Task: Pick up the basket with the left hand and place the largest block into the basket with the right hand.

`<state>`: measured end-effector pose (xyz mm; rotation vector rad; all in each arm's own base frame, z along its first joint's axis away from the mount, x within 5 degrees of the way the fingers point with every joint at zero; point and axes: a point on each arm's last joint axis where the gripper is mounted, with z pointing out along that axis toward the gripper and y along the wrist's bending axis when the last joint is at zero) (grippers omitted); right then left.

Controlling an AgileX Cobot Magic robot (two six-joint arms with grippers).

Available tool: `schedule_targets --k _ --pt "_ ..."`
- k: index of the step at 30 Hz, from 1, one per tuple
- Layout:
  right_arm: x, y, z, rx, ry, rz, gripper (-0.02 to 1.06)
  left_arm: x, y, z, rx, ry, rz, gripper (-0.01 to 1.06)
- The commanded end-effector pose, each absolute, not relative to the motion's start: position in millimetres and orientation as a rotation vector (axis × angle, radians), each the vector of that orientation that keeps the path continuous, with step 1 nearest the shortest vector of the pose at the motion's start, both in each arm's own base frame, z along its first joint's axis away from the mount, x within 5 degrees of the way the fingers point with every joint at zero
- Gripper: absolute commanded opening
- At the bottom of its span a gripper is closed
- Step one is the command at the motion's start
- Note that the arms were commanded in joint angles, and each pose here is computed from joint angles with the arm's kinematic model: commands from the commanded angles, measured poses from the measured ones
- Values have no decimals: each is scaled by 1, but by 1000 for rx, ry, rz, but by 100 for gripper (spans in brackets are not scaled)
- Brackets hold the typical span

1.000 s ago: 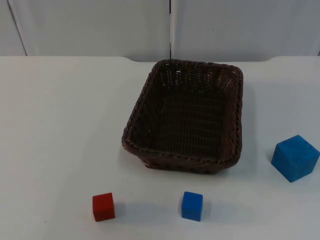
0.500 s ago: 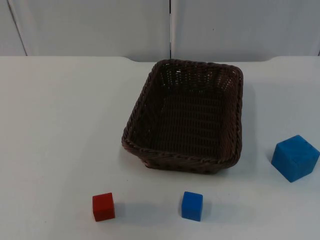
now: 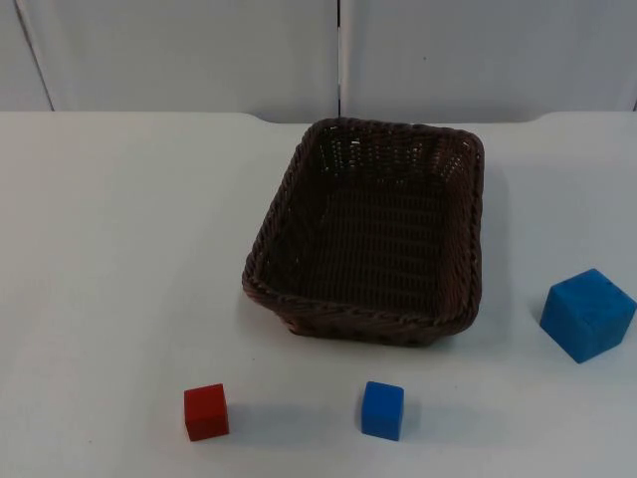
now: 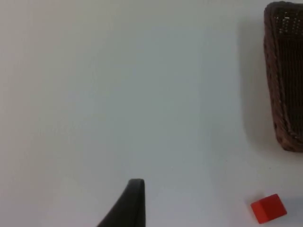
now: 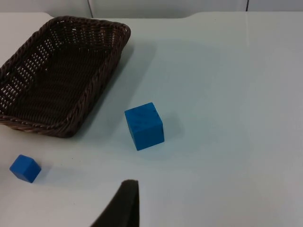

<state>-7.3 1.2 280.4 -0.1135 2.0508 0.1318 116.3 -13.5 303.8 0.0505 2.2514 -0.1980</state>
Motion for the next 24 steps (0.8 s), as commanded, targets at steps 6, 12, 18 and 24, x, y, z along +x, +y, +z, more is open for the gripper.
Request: schedule_targets --k 6,12,18,24 --pt "-8 1 280 -107 2043 131 105 134 -17 304 61 2255 -259 105" --pt "-8 1 280 -107 2043 131 105 155 -19 313 74 2273 -284 105" --pt "-8 1 280 -107 2043 131 105 170 -21 312 82 2300 -323 105" --pt "-8 1 280 -107 2043 131 105 185 -23 306 112 2311 -345 105"
